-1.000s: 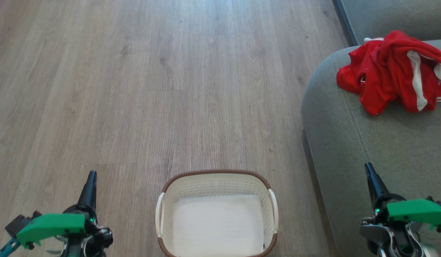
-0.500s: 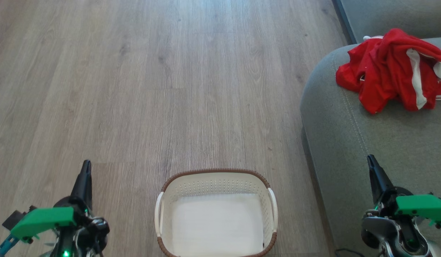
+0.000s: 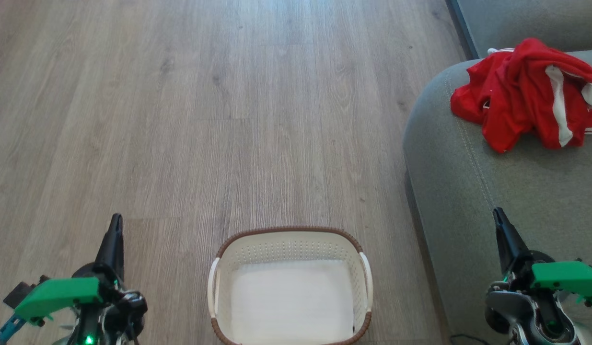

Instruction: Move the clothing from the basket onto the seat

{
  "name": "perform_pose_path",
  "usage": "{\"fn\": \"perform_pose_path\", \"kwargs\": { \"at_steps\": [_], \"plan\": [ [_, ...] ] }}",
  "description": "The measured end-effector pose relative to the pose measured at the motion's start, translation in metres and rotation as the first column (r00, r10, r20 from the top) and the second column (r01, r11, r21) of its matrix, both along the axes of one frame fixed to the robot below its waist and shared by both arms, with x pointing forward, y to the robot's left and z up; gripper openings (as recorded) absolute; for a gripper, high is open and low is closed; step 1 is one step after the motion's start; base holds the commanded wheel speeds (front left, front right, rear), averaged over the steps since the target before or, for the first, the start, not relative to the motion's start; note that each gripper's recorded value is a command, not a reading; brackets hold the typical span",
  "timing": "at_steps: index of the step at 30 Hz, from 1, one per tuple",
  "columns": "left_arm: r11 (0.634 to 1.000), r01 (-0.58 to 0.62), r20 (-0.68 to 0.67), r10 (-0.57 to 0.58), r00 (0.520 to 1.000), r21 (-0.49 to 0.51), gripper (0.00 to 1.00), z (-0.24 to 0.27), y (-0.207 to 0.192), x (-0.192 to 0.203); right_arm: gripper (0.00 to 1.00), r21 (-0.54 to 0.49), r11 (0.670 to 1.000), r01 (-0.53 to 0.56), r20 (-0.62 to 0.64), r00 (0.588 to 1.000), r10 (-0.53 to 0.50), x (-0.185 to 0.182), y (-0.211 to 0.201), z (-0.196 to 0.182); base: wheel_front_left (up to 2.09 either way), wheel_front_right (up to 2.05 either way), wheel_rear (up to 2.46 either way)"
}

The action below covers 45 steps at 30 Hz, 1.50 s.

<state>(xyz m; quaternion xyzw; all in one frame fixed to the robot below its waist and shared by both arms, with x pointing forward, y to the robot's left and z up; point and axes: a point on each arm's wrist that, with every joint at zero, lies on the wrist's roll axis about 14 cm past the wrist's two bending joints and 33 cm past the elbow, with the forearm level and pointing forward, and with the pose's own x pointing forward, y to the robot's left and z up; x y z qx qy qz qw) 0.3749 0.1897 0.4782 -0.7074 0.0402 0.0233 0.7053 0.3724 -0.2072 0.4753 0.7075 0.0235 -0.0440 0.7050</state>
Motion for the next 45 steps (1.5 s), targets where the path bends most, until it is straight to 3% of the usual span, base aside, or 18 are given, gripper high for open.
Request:
{"fn": "perform_pose_path", "kwargs": {
  "at_steps": [45],
  "plan": [
    [1.0,0.0,0.0,0.0,1.0,-0.001,0.0,0.0,-0.0001,0.0,0.0,0.0,1.0,0.0,0.0,1.0,0.0,0.0,0.0,0.0001,0.0,0.0,0.0]
  ]
}}
